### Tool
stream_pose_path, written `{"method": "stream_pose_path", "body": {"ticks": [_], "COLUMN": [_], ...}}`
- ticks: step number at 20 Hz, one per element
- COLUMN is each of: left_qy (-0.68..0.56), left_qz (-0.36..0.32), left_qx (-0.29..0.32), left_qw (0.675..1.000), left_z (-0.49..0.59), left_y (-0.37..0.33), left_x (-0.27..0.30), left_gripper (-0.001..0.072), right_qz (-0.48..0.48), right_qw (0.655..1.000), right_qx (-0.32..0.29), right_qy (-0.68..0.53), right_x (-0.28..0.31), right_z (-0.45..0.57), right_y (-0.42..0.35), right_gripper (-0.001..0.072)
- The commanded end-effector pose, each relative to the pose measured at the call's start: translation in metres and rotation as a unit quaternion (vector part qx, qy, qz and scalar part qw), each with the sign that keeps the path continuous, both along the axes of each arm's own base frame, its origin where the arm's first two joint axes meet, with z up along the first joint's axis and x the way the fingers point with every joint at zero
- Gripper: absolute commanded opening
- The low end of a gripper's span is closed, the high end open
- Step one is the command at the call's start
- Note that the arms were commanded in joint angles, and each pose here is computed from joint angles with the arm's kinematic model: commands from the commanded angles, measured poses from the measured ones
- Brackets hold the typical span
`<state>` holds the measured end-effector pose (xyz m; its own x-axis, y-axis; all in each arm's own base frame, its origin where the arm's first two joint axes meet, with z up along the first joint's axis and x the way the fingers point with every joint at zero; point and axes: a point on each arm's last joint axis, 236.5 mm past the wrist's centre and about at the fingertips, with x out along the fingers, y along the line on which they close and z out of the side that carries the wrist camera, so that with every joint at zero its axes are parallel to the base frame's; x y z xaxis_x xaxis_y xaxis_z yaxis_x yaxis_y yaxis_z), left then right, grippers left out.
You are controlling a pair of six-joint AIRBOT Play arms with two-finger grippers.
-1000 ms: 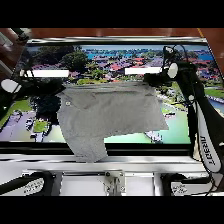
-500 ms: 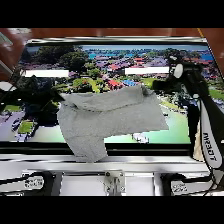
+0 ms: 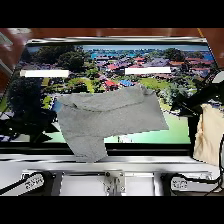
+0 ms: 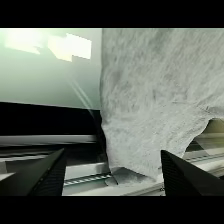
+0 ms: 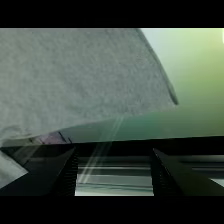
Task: Fold the shirts.
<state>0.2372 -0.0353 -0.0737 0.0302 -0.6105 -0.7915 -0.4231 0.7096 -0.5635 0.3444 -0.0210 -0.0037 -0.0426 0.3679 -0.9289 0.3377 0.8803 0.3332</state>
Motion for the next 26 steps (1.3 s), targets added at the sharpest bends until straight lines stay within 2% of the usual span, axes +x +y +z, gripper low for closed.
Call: {"method": "stream_pose_path", "body": {"ticks": [1,7,10,11,12,13,16,17,21,26], "left_qy": [0.009,-0.014,-0.009,-0.014,-0.020,-0.024,-0.026,-0.029,-0.041,-0.055], "left_qz": [0.019,0.040,0.048,0.058,0.068,0.070,0.046,0.035,0.017,0.017], "left_qx": [0.014,0.030,0.019,0.012,0.006,0.003,-0.008,-0.012,-0.021,-0.022], "left_qw": [1.000,0.999,0.999,0.998,0.997,0.997,0.999,0.999,0.999,0.998], "left_z": [-0.033,-0.044,-0.052,-0.051,-0.049,-0.047,-0.043,-0.041,-0.028,-0.019], "left_y": [-0.017,-0.035,-0.050,-0.056,-0.059,-0.060,-0.065,-0.067,-0.071,-0.072], "left_x": [-0.014,0.011,0.018,0.024,0.029,0.032,0.026,0.024,0.020,0.022], "left_gripper": [0.0702,0.0700,0.0686,0.0565,0.0309,0.0125,0.0096,0.0063,0.0053,0.0045], "right_qz": [-0.004,-0.002,-0.001,-0.001,0.001,0.005,0.052,0.048,-0.038,-0.091], "right_qw": [0.999,0.999,0.999,0.999,1.000,1.000,0.998,0.997,0.998,0.995], "right_qx": [0.041,0.041,0.040,0.034,0.026,0.014,0.001,0.009,0.043,0.043], "right_qy": [-0.013,-0.012,-0.011,-0.010,-0.007,0.000,0.043,0.057,0.037,-0.005], "right_x": [0.003,0.002,0.002,0.001,-0.001,-0.005,-0.036,-0.046,-0.048,-0.035], "right_z": [0.003,0.003,0.002,0.001,0.000,-0.002,-0.012,-0.020,-0.062,-0.095], "right_y": [0.012,0.012,0.012,0.009,0.006,0.000,-0.016,-0.019,-0.025,-0.021], "right_gripper": [0.0549,0.0548,0.0549,0.0560,0.0602,0.0670,0.0678,0.0678,0.0677,0.0677]}}
